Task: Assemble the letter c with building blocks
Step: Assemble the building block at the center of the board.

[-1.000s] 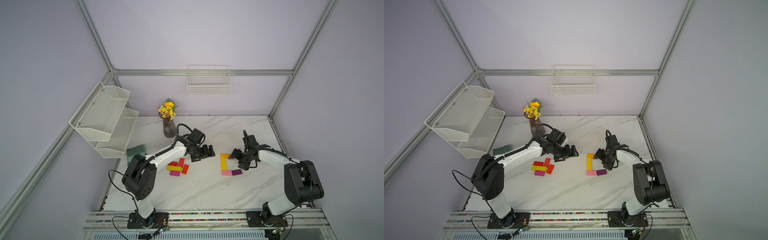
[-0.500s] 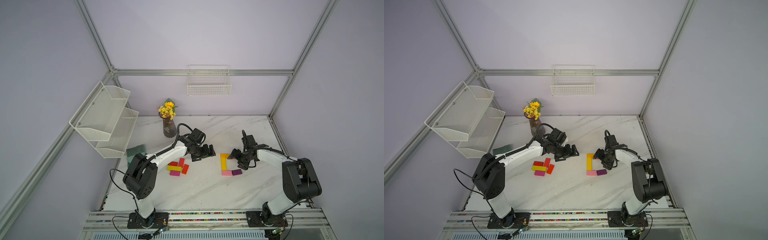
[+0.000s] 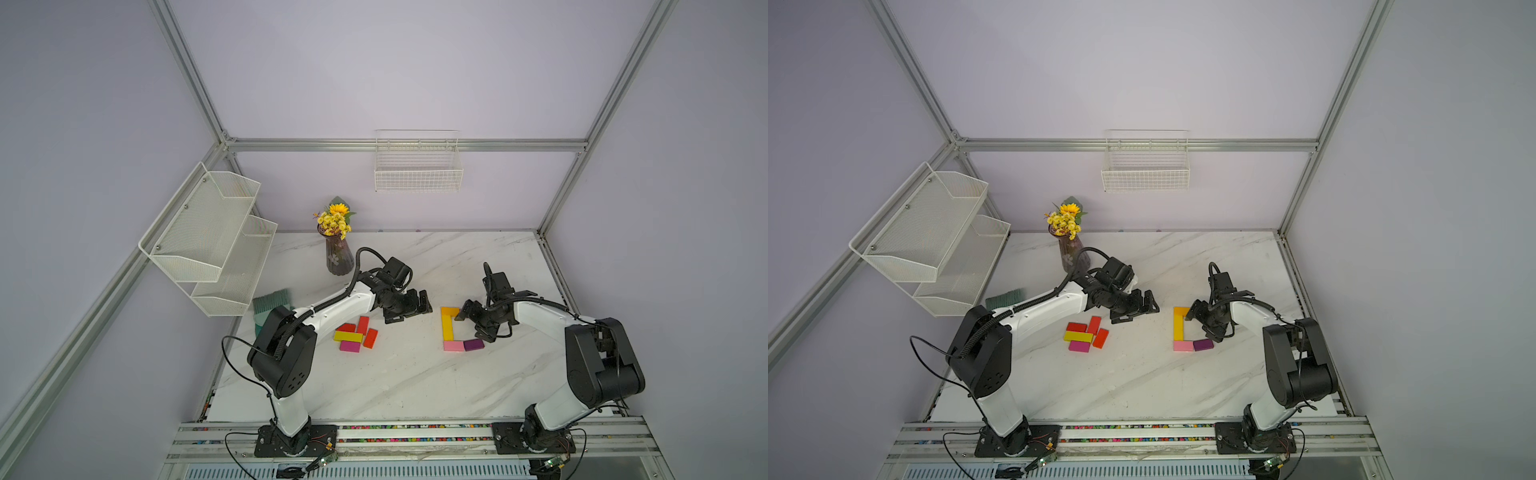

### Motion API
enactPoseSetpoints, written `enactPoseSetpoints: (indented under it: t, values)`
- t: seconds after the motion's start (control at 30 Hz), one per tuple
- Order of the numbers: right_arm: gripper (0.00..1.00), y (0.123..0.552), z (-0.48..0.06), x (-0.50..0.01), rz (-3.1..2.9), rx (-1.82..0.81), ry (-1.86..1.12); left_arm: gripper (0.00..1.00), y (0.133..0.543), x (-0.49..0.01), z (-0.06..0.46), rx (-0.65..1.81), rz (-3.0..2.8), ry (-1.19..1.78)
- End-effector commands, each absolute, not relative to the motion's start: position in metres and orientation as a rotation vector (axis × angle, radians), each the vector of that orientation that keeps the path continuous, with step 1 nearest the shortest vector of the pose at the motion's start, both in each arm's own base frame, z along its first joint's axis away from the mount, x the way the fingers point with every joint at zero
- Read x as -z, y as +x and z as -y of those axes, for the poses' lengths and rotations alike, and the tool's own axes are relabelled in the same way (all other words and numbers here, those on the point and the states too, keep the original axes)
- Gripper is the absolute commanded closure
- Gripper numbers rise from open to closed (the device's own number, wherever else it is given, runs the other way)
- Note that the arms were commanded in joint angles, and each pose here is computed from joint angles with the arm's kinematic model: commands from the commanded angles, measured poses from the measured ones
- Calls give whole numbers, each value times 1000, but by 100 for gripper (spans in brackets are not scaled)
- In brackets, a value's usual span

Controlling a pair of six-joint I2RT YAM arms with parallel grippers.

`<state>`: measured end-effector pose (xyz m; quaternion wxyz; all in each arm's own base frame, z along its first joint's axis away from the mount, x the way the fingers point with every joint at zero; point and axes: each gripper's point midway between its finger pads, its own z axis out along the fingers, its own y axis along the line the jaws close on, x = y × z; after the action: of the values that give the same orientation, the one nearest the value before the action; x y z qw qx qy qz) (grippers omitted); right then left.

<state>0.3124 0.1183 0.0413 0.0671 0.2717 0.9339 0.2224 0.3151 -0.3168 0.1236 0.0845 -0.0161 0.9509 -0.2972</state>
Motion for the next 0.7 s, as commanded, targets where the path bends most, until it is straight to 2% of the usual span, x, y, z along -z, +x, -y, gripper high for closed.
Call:
enactPoseSetpoints:
  t: [0.0,0.67]
  values:
    - [13,311,-118,-45,-2794,-667,820,0,320,-140,327,943,-2792,-33]
    - [13,304,-120,-52,-2781,-689,817,0,316,-141,329,940,-2789,-33]
